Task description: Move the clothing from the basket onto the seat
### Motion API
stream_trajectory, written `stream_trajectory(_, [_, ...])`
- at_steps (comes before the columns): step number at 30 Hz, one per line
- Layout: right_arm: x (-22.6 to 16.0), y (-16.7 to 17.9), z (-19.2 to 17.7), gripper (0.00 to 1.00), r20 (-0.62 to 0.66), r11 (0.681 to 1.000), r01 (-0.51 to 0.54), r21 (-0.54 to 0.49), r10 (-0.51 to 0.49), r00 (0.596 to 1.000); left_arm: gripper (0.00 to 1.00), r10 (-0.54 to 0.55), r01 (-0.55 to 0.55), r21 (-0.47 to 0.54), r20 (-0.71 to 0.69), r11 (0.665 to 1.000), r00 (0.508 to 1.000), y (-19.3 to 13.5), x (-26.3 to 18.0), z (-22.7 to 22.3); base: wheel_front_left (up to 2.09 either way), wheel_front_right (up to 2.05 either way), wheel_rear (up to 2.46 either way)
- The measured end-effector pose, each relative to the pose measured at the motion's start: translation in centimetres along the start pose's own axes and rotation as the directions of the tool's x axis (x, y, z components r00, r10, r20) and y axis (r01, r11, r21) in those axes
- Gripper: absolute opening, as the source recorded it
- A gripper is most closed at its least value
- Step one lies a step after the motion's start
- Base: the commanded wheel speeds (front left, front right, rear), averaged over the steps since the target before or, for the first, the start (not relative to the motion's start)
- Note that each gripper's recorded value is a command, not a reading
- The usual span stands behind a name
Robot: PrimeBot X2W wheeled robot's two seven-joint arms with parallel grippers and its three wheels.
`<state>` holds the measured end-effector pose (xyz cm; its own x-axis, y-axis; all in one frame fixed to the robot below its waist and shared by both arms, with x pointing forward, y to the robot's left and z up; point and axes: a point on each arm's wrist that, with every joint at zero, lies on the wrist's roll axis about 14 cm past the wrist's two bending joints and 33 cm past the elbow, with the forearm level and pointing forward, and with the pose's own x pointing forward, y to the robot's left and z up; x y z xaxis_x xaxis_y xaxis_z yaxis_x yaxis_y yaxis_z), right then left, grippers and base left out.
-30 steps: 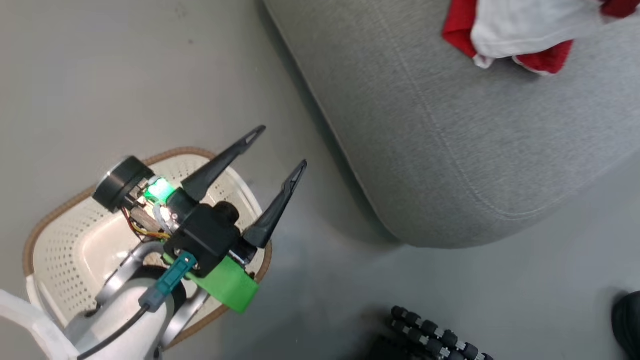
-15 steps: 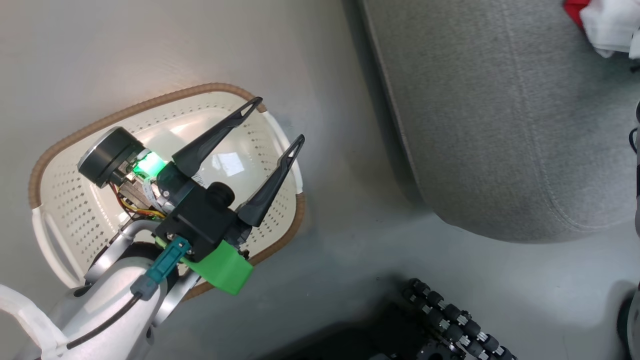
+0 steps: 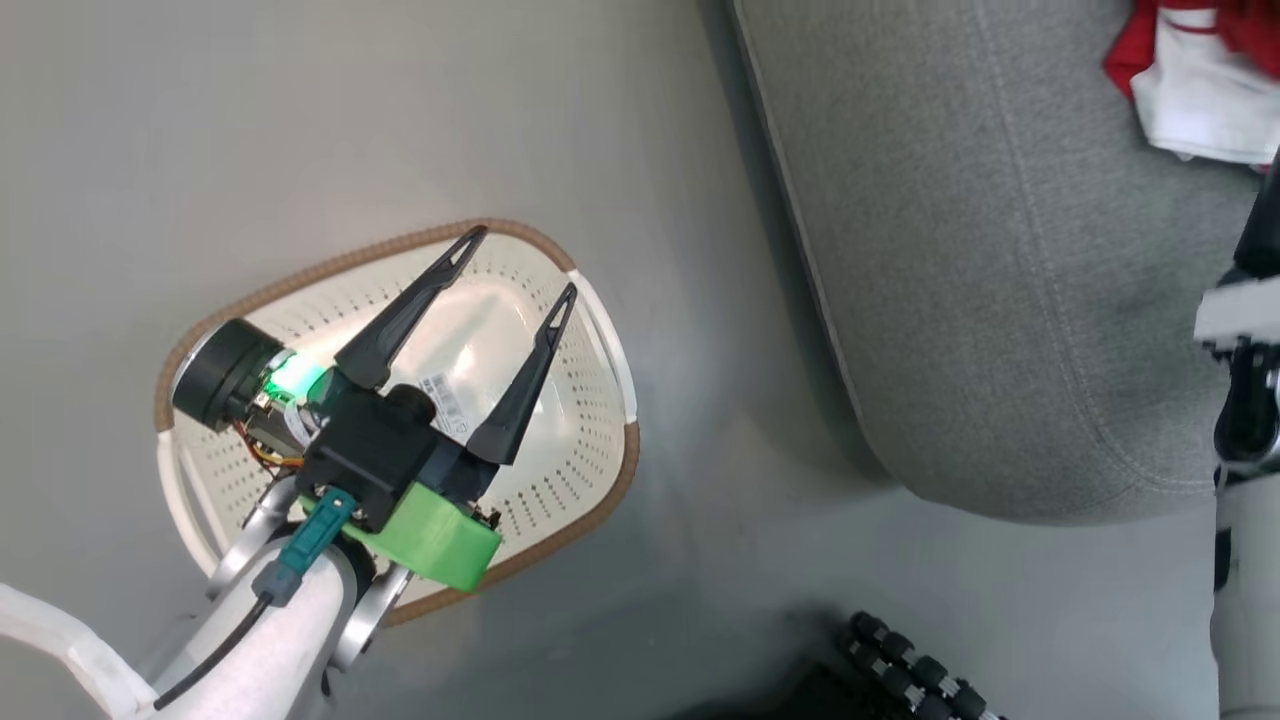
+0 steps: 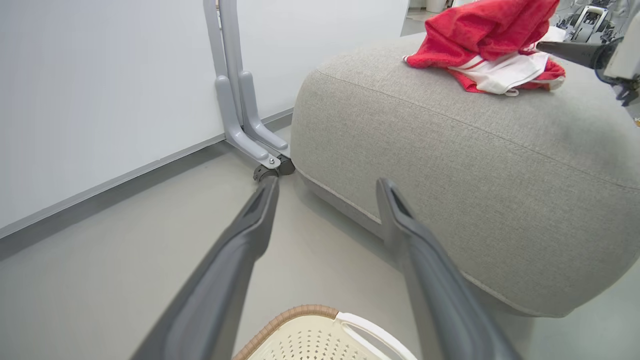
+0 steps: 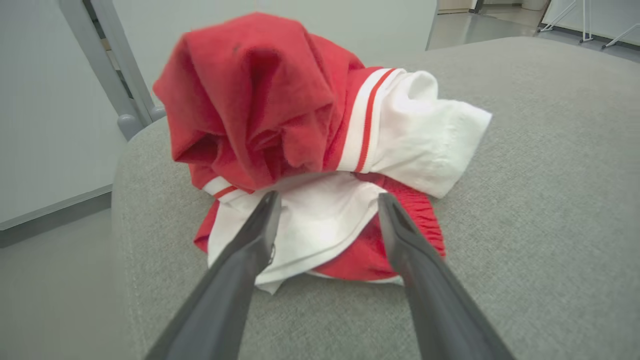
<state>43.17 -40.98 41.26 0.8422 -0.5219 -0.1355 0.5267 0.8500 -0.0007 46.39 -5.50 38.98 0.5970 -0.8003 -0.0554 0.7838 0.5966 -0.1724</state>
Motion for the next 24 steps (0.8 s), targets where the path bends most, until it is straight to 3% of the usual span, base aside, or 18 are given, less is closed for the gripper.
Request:
stream_trajectory(8, [-5.0, 1.5, 3.1, 1.00, 0.079, 0.997, -0.073, -0.017, 0.074, 0.994, 1.00, 0.159, -0.159, -0.006, 0.079, 0.987, 0.984, 1.0, -2.2, 3.7, 0.00, 0.00, 0.00])
stream_trajectory(14, [-7.9, 4.7, 4.9, 1.00, 0.133, 0.983, -0.183, -0.023, 0.184, 0.974, 1.00, 0.322, -0.323, -0.005, 0.113, 0.946, 0.940, 3.1, -5.2, 5.6, 0.00, 0.00, 0.00])
stream_trajectory(19, [-10.1, 8.9, 5.5, 1.00, 0.150, 0.949, -0.316, -0.019, 0.315, 0.937, 1.00, 0.480, -0.482, -0.013, 0.113, 0.876, 0.870, 5.6, -9.0, 6.6, 0.00, 0.00, 0.00])
stream_trajectory(24, [-11.6, 12.9, 5.8, 1.00, 0.156, 0.904, -0.428, 0.012, 0.421, 0.893, 1.00, 0.616, -0.620, -0.025, 0.155, 0.784, 0.772, 7.9, -13.5, 8.4, 0.00, 0.00, 0.00])
